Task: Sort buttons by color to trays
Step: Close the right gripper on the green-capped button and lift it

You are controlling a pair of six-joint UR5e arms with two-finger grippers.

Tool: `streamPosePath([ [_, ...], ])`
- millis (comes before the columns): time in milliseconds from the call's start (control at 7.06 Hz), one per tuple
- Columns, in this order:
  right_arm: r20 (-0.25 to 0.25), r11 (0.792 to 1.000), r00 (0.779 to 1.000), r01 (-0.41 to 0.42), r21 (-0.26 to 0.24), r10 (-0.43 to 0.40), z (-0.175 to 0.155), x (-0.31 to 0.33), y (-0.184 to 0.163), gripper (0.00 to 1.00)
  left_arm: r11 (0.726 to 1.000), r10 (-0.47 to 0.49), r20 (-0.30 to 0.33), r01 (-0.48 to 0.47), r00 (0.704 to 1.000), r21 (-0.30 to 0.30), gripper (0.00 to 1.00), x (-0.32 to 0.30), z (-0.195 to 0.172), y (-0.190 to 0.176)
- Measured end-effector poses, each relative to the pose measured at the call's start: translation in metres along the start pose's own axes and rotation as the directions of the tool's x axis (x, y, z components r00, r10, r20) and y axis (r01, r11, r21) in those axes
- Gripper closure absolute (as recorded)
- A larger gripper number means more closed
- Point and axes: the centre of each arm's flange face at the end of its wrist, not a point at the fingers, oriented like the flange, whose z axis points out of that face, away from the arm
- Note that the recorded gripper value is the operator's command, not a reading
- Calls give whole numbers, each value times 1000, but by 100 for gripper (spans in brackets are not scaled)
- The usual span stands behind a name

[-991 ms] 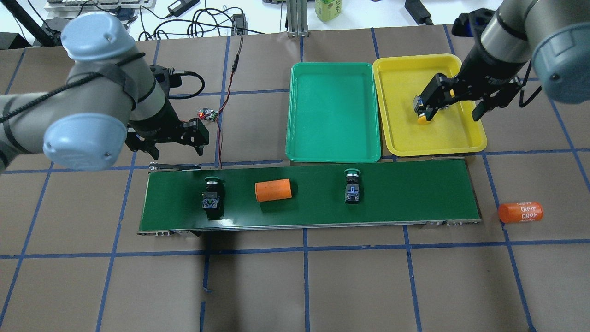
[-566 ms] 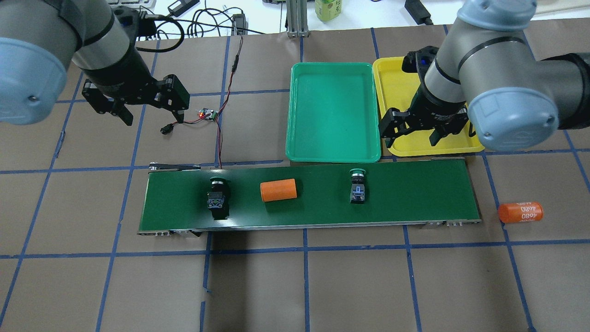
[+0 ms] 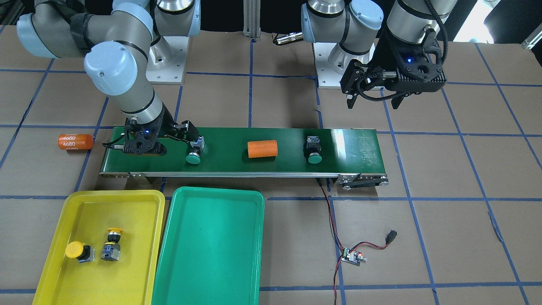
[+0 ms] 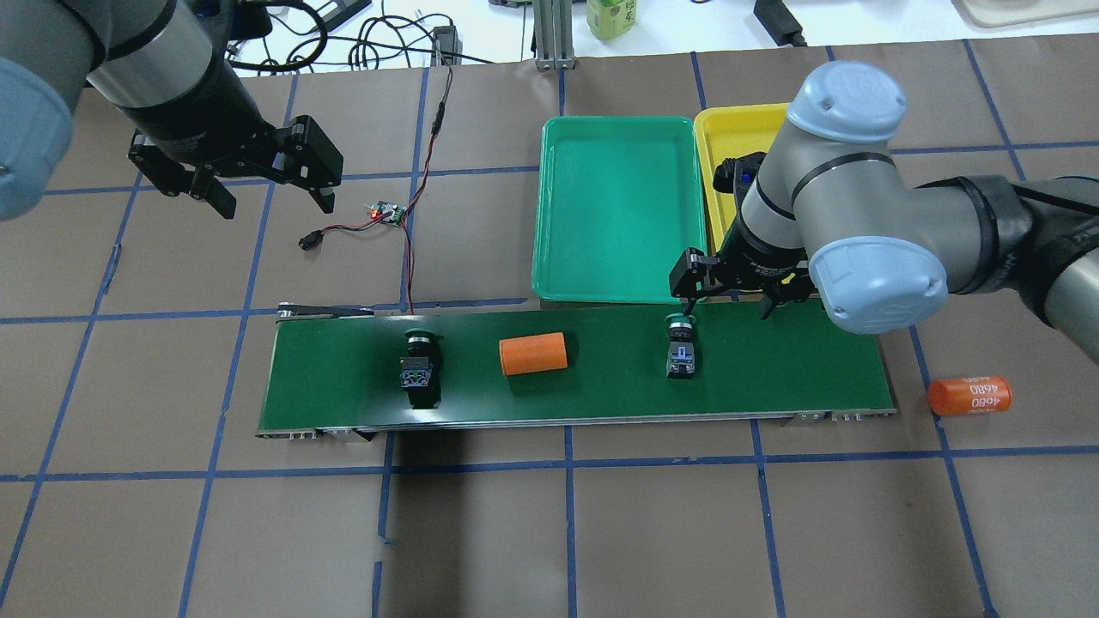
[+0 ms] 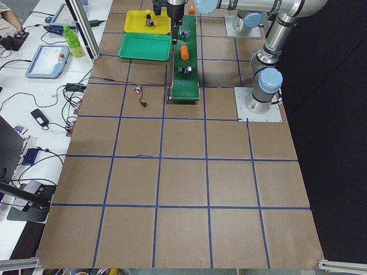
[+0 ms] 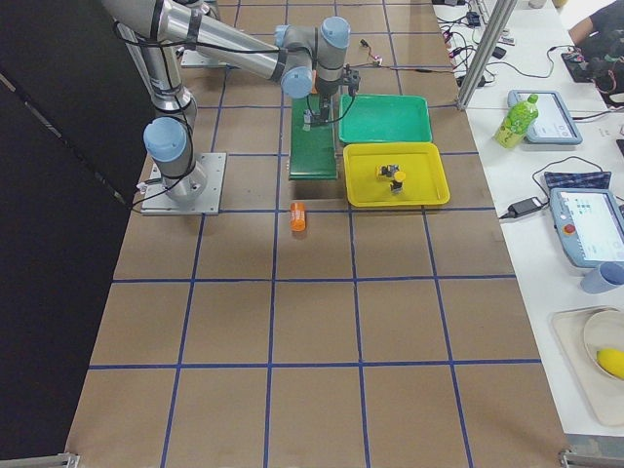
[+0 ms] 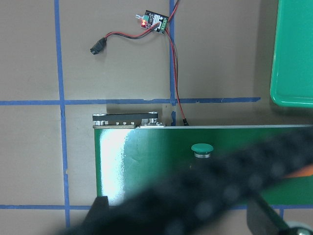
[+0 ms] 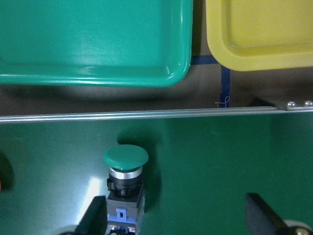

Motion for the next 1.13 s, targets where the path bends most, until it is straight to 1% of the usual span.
streamPosePath([
  [142, 10, 1000, 1000, -13, -16, 14, 9, -1, 0, 0, 1000, -11, -1, 11, 1000, -11, 0, -7, -2, 1],
  [283, 18, 999, 1000, -21, -31, 22, 15, -1, -1, 4, 999, -24, 3, 24, 1000, -29, 0, -14, -7, 6],
  [425, 21, 999, 999, -26, -46, 27, 23, -1, -3, 58, 998, -40, 5, 40, 999, -47, 0, -21, -11, 11],
  [566, 20, 998, 999, -31, -55, 32, 30, 0, -7, 88, 997, -50, 5, 50, 999, -60, 0, -22, -10, 13],
  [708, 15, 998, 999, -34, -56, 35, 33, 2, -10, 100, 997, -52, 5, 52, 999, -63, 0, -22, -9, 14],
  [1133, 4, 998, 999, -43, -54, 43, 31, 6, -12, 100, 997, -51, 5, 51, 999, -60, 0, -22, -11, 16],
])
